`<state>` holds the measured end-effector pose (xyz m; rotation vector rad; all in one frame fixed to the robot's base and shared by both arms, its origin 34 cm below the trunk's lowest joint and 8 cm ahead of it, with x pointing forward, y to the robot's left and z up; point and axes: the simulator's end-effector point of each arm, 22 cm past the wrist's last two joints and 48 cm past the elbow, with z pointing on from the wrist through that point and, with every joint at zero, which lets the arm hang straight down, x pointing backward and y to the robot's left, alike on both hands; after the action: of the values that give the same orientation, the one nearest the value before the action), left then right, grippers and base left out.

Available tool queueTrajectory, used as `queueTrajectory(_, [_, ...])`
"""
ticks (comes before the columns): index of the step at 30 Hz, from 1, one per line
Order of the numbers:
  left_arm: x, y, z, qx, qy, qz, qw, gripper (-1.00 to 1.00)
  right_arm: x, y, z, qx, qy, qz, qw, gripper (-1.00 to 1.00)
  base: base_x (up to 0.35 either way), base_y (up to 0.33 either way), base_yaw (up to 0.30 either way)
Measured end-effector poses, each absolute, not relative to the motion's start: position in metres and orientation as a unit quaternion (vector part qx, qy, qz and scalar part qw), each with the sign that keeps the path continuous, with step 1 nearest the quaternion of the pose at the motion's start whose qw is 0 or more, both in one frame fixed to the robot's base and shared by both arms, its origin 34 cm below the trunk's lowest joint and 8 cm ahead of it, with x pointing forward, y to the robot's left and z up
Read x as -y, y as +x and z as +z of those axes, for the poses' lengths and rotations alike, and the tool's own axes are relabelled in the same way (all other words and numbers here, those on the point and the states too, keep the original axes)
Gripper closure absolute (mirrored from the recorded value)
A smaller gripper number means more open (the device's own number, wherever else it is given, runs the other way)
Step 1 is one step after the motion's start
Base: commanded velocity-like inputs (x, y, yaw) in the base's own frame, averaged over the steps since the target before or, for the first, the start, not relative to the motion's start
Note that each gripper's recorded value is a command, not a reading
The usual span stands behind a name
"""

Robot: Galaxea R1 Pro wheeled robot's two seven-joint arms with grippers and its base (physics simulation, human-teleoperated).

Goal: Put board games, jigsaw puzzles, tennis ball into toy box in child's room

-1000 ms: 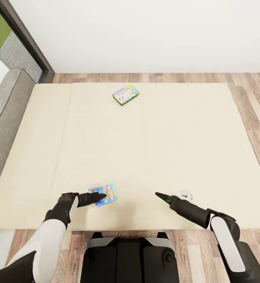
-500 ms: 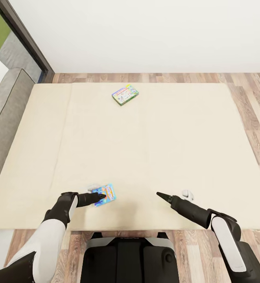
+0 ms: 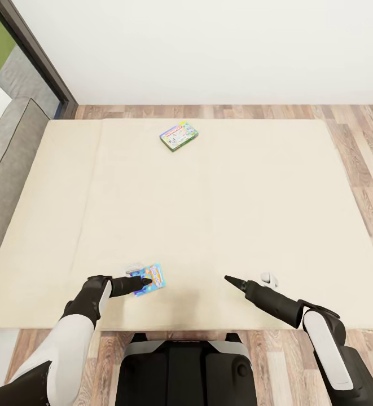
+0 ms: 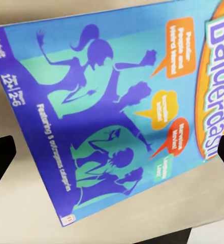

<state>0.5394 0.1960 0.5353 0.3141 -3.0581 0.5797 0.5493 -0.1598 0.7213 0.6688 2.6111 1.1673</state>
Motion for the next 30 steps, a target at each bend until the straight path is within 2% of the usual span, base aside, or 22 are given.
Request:
queueTrajectory(18, [-0.1959, 0.5395, 0.5354, 0.978, 0.100, 0.185, 0.006, -1.00, 0.1601, 0.5491, 0.7210, -0.885, 0.226, 0.394, 0.102, -1.00, 0.000, -0.079, 0.000])
queueTrajectory(30, [-0.1960, 0.5394, 0.5352, 0.978, 0.100, 0.185, 0.006, -1.00, 0.1592, 0.5489, 0.7211, -0.885, 0.226, 0.395, 0.101, -1.00, 0.000, -0.161, 0.000])
